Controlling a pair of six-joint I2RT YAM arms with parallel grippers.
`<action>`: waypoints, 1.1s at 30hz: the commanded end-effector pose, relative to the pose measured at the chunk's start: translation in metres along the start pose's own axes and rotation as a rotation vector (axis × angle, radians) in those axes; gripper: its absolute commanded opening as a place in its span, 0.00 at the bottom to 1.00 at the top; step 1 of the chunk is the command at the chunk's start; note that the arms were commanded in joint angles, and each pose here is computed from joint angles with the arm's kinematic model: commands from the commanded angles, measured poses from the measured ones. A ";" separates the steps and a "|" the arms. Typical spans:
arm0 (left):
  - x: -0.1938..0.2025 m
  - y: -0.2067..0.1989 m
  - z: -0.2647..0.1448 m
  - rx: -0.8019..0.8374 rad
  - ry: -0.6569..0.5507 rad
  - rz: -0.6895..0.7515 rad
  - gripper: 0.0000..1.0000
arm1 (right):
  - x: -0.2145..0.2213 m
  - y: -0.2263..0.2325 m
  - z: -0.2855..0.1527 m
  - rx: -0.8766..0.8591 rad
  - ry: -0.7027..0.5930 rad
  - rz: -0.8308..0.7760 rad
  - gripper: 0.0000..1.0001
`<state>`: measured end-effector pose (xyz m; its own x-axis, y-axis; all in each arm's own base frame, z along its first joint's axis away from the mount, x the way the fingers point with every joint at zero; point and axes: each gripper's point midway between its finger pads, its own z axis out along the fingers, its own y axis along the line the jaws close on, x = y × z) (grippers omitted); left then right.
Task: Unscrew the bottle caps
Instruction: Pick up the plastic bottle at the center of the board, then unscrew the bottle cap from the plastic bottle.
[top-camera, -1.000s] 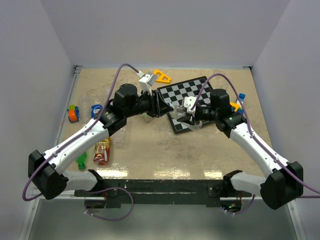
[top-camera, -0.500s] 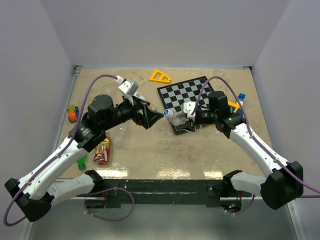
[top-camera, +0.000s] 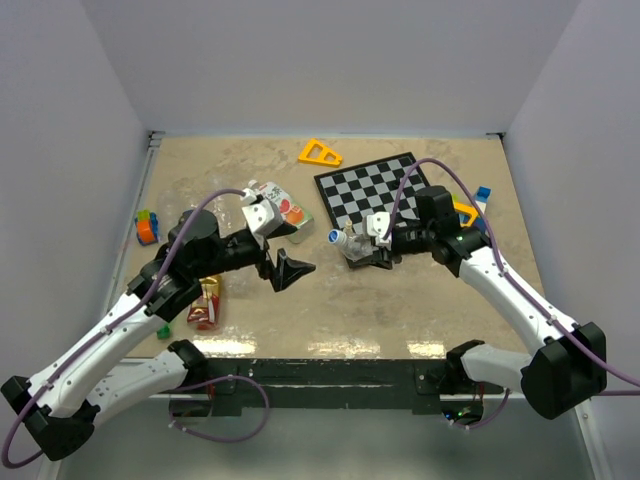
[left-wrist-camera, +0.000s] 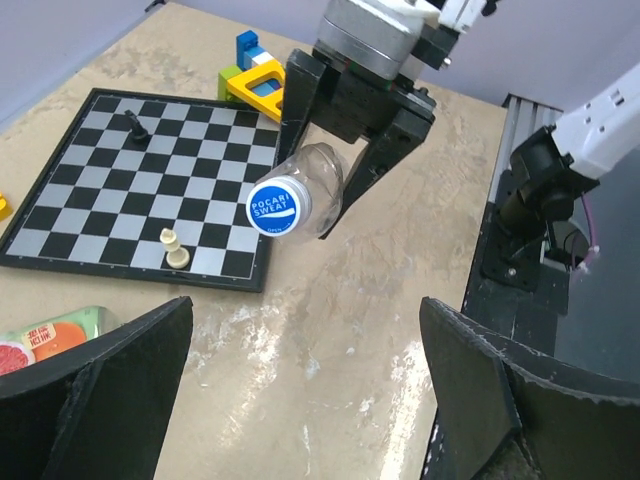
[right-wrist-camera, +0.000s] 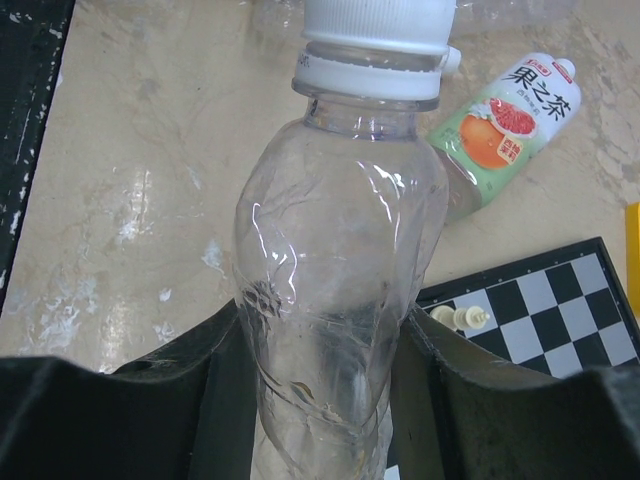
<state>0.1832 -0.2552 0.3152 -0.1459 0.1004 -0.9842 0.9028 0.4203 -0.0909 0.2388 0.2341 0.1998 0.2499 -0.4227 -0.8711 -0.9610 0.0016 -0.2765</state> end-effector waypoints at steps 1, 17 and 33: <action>-0.012 -0.012 0.002 0.094 -0.068 0.142 0.99 | -0.007 0.007 0.000 -0.036 -0.031 -0.032 0.00; -0.001 0.001 0.017 0.059 -0.068 0.119 1.00 | -0.002 0.012 0.002 -0.085 -0.017 -0.034 0.00; 0.013 -0.013 0.029 0.167 -0.045 0.284 0.85 | 0.008 0.016 0.005 -0.150 0.021 -0.023 0.00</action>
<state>0.1858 -0.2762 0.2946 0.0108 0.1541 -0.9880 0.9546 0.2926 0.0561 0.2277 0.2299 0.1694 0.2222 -0.4804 -0.8484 -0.9750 -0.1048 -0.1960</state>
